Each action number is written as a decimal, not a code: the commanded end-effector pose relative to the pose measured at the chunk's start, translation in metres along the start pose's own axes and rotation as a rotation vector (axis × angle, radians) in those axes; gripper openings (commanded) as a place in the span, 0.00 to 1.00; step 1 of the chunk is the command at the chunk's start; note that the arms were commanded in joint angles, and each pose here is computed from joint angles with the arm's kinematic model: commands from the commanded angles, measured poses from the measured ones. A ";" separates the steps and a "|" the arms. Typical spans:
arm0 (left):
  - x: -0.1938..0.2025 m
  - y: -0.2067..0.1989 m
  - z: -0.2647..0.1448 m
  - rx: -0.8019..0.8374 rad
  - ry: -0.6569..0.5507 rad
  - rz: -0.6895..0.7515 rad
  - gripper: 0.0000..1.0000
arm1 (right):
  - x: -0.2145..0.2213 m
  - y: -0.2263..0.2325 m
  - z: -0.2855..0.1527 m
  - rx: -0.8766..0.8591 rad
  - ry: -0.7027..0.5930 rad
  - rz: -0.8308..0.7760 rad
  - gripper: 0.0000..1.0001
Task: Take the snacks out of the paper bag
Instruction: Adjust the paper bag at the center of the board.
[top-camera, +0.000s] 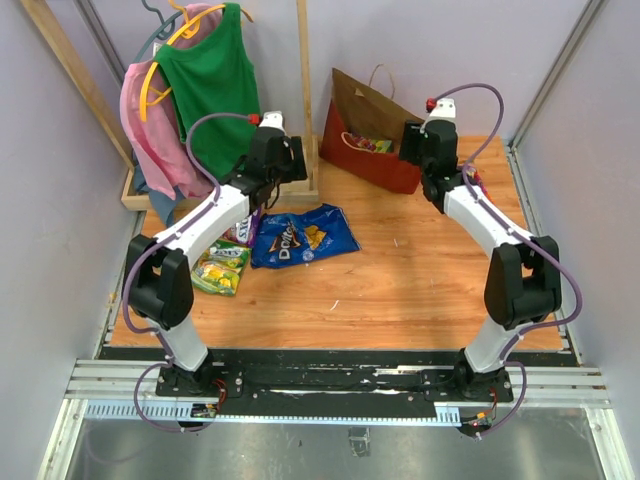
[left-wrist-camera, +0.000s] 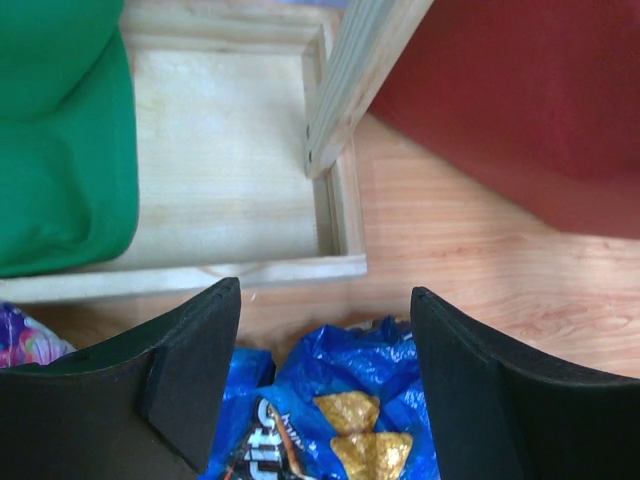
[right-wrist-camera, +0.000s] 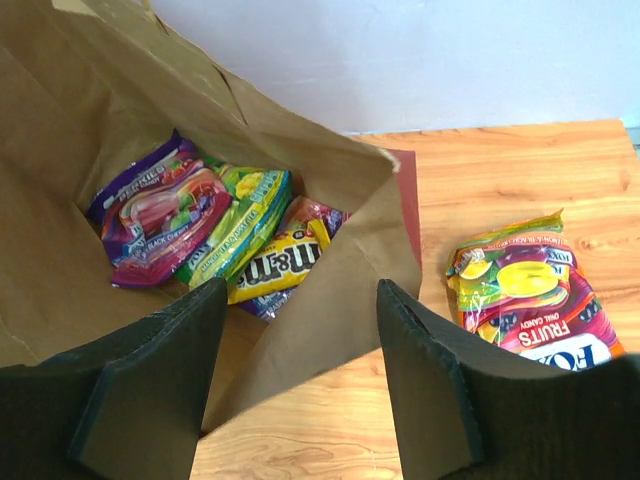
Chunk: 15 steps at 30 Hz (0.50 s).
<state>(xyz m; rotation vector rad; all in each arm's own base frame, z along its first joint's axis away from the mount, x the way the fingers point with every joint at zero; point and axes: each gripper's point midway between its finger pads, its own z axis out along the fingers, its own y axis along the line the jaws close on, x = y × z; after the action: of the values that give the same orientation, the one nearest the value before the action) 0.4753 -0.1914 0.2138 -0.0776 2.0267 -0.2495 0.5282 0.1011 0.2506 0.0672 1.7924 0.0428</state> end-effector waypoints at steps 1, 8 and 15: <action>-0.031 -0.002 0.007 0.002 -0.062 0.010 0.73 | 0.022 -0.005 -0.002 0.012 0.052 -0.006 0.62; -0.033 -0.012 0.023 0.024 -0.051 0.018 0.73 | 0.043 -0.011 -0.012 0.018 0.093 -0.014 0.62; -0.038 -0.003 0.031 -0.039 -0.071 0.043 0.73 | 0.053 -0.021 -0.029 0.048 0.078 0.014 0.61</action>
<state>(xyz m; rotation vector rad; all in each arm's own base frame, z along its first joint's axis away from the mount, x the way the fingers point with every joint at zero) 0.5086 -0.1999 0.2201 -0.0548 2.0024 -0.2264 0.4987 0.0937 0.2008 0.0596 1.8885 0.0246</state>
